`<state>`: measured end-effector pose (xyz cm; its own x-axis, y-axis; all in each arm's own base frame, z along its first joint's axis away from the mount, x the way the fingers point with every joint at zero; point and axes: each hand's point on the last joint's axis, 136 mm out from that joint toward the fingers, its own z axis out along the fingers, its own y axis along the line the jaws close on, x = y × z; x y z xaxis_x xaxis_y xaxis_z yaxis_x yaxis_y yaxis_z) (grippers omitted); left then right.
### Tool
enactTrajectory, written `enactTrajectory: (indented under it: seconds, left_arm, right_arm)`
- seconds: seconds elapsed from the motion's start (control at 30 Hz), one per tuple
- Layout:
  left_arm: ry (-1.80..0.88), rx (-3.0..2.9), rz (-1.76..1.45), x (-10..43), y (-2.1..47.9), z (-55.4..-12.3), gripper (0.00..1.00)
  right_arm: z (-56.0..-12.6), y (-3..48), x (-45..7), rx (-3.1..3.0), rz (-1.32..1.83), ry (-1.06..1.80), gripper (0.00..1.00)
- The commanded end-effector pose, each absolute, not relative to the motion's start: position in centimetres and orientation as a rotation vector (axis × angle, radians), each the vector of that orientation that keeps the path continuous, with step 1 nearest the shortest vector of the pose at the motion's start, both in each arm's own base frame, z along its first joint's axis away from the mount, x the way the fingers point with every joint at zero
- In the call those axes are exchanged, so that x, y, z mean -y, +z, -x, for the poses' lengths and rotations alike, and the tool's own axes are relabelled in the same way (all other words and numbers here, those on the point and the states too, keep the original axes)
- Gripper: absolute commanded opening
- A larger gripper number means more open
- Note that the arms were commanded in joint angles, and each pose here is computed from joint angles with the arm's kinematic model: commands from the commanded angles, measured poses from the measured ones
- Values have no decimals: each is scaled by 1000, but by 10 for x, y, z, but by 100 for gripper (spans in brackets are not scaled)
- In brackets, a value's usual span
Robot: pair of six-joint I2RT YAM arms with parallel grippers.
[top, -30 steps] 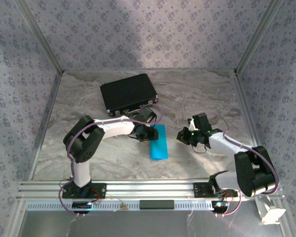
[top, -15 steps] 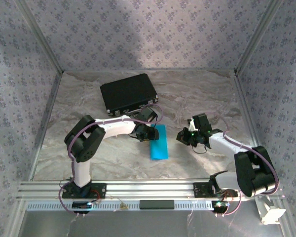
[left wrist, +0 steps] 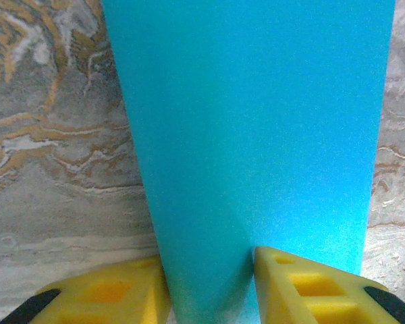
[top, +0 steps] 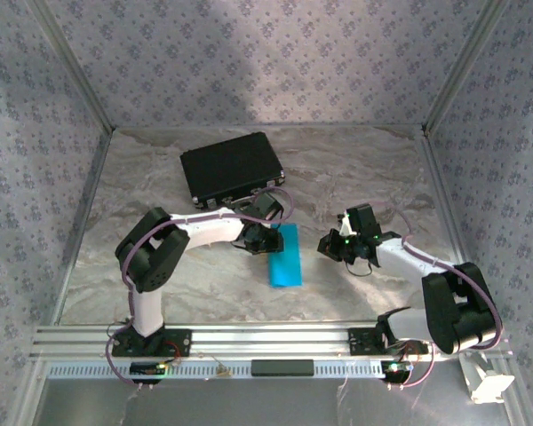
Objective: Fold a paper plane with a square sheet of paper (pick it up from the middle)
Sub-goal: First fold the square sheet of paper in half at the center of the table, then hold the square sheet of paper at the center of the table.
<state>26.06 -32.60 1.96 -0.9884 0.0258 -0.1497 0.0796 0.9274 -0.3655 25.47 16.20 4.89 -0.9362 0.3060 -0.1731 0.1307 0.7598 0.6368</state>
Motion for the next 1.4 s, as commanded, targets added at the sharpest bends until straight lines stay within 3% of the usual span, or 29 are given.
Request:
enactTrajectory:
  seconds: [0.0,1.03,1.37]
  left_arm:
    - [-402,-2953,-97,307,-24,-264,38]
    - [-384,-2979,-125,310,-32,-266,43]
    - [-388,-2984,-118,310,-34,-265,43]
  right_arm:
    - [-250,47,-163,-2708,-349,958,10]
    - [-250,48,-177,-2715,-290,994,11]
    - [-255,49,-206,-2734,-174,1022,6]
